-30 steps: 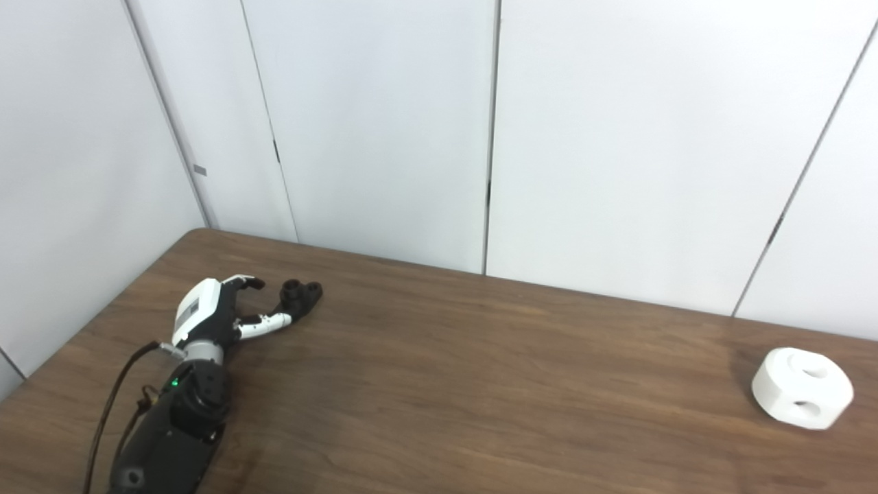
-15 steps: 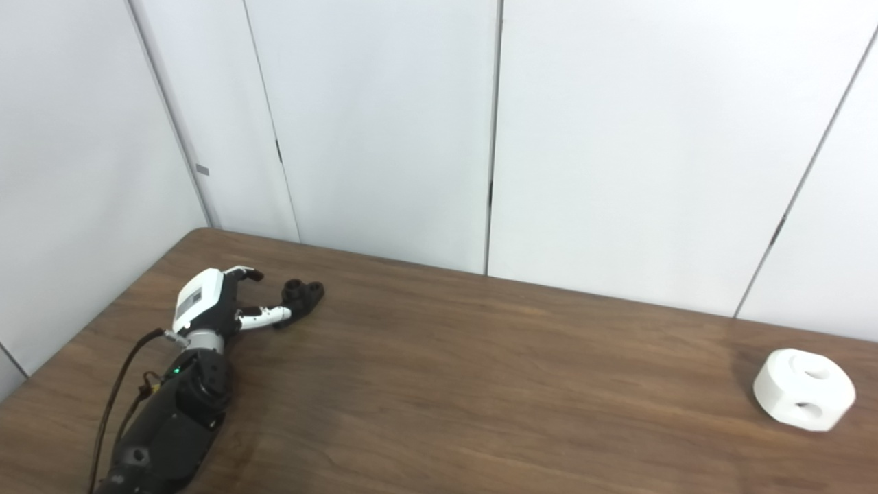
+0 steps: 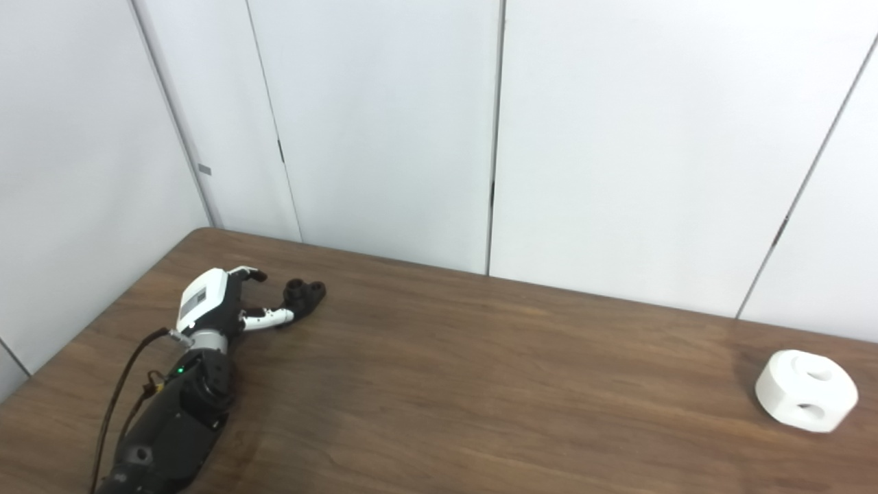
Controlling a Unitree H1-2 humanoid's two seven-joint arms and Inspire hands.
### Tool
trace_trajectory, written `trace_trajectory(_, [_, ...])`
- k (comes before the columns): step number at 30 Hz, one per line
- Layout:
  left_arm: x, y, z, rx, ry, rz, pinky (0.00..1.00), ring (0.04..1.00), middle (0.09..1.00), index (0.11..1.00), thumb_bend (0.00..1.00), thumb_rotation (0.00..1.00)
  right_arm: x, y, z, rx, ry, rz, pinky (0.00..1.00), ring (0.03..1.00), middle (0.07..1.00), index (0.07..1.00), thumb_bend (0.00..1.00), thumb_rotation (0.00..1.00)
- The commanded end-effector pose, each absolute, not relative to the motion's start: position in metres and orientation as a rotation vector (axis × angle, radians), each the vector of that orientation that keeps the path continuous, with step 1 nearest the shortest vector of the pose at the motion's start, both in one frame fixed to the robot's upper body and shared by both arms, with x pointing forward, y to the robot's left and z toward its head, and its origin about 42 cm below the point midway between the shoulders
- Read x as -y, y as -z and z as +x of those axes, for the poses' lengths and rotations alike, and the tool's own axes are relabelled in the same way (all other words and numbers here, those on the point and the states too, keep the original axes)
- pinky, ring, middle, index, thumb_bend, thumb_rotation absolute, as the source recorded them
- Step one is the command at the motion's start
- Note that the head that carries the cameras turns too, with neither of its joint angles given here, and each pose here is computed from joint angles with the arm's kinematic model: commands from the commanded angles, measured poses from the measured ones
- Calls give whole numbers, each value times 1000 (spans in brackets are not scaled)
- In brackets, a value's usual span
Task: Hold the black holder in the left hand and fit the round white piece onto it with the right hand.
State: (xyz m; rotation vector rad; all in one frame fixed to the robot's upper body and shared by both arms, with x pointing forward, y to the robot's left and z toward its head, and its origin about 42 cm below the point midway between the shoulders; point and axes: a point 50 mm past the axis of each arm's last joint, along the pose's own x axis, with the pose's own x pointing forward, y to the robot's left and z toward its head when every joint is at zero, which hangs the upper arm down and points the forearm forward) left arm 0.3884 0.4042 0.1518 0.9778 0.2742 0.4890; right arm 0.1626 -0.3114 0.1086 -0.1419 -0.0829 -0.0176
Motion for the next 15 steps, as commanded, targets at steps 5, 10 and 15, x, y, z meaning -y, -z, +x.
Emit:
trace_trajectory(5, [-400,-159,392,-256,-467,961,810,898,855,733,941,384,317,-110,162,65,40,-158,1000,1000,999,1000,670,1000])
trace_trajectory(10, [-397,-158,393,-247,-457,972,813,897,855,731,947,410,317,-111,162,65,37,-157,1000,1000,1000,1000,663,1000])
trace_trajectory(15, [-396,-156,394,-259,-449,979,818,896,858,731,951,407,317,-111,161,70,37,-152,1000,1000,999,1000,648,1000])
